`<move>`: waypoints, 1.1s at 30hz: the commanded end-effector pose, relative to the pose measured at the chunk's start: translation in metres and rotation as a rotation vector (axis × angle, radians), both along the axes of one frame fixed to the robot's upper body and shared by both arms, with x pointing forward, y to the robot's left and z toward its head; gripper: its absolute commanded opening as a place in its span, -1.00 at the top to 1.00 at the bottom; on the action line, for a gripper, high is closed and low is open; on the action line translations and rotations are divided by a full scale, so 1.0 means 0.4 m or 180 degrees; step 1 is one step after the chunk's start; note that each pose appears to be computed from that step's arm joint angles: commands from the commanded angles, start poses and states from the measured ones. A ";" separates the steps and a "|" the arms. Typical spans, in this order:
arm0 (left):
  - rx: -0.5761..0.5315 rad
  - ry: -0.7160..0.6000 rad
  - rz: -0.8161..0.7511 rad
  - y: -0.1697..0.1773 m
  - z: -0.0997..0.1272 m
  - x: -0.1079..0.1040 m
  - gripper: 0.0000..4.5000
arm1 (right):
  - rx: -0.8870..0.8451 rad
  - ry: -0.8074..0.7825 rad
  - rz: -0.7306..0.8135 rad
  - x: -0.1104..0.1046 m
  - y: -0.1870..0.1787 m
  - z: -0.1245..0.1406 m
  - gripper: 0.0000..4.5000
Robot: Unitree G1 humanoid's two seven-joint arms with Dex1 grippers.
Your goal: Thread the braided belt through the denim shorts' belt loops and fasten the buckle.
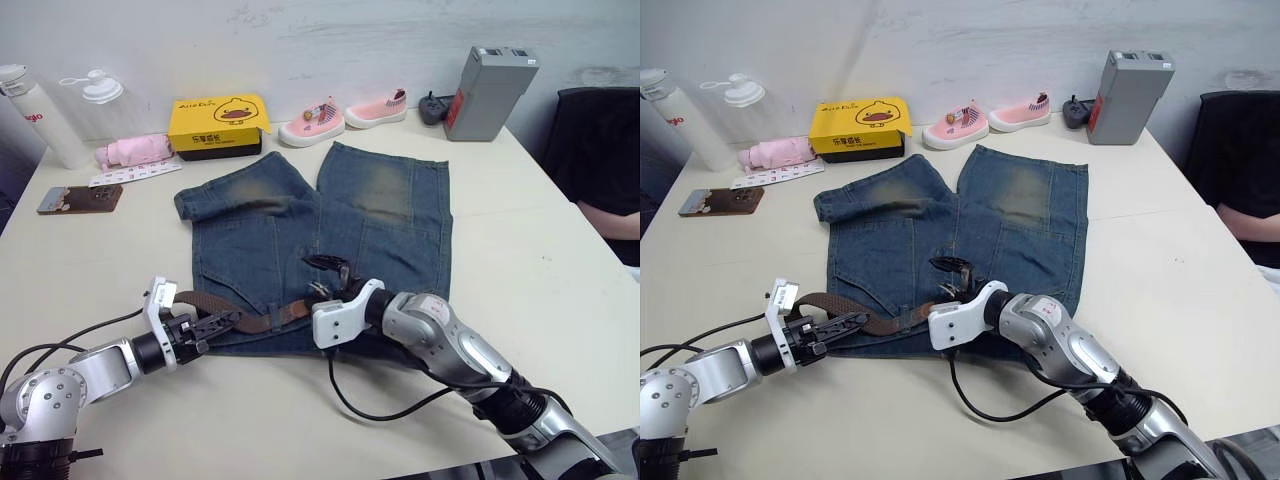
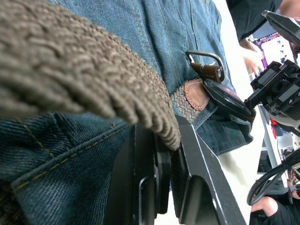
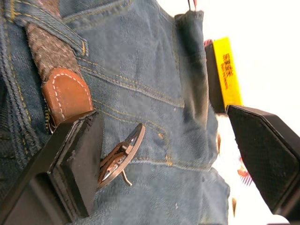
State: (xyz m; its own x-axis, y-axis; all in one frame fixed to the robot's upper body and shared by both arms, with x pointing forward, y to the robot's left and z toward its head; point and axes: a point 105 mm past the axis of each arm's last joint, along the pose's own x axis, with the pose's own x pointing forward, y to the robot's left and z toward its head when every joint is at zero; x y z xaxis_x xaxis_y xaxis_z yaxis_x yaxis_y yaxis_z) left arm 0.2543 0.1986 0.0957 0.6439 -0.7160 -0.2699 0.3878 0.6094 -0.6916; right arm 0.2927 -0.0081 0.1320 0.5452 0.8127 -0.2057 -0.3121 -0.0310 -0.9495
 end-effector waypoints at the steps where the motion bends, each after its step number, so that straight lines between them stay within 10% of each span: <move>1: -0.0020 -0.0063 0.0000 0.004 0.013 -0.001 1.00 | -0.0077 -0.0119 0.0175 -0.015 -0.008 0.010 -0.98; 33: -0.0058 -0.0052 0.0034 -0.002 0.006 -0.001 1.00 | -0.0401 -0.0256 0.0470 -0.013 0.049 -0.022 -0.98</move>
